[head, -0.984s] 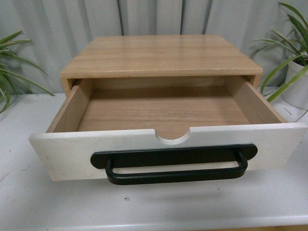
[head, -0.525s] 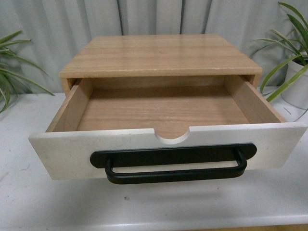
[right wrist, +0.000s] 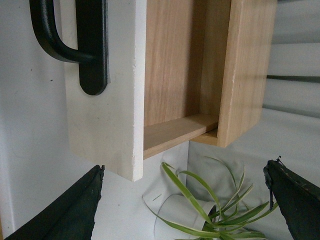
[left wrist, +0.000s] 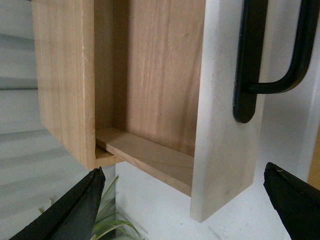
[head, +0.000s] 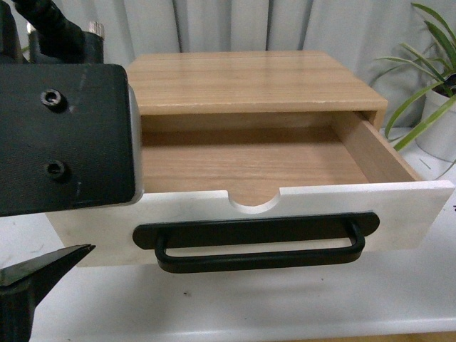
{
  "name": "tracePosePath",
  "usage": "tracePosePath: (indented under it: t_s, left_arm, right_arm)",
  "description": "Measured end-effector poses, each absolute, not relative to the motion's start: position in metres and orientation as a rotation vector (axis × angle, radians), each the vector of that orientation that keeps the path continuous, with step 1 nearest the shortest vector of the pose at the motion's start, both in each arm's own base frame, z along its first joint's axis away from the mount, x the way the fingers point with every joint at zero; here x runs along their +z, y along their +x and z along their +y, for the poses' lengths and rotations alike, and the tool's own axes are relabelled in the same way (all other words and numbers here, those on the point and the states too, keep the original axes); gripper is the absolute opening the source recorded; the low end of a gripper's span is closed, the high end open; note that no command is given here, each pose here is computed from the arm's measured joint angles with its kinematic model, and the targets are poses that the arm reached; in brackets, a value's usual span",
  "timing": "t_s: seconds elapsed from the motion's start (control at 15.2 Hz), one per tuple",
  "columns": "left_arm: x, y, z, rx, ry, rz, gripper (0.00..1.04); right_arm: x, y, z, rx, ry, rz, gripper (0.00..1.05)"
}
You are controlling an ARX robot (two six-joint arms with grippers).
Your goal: Close drawer sideways
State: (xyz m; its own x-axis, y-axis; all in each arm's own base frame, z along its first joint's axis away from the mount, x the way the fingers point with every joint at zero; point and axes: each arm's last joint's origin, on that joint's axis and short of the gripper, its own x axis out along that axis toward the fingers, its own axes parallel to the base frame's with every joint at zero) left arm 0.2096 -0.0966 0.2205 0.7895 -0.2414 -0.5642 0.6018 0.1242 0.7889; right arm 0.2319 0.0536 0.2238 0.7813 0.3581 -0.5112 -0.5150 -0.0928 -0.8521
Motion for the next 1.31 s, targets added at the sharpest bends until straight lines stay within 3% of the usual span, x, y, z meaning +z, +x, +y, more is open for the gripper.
tracePosePath:
  t_s: [1.31]
  left_arm:
    - [0.204,0.275,-0.118,-0.411,1.228,0.279,0.98]
  right_arm:
    - [0.209,0.311,0.051,0.631,-1.392,0.209,0.98]
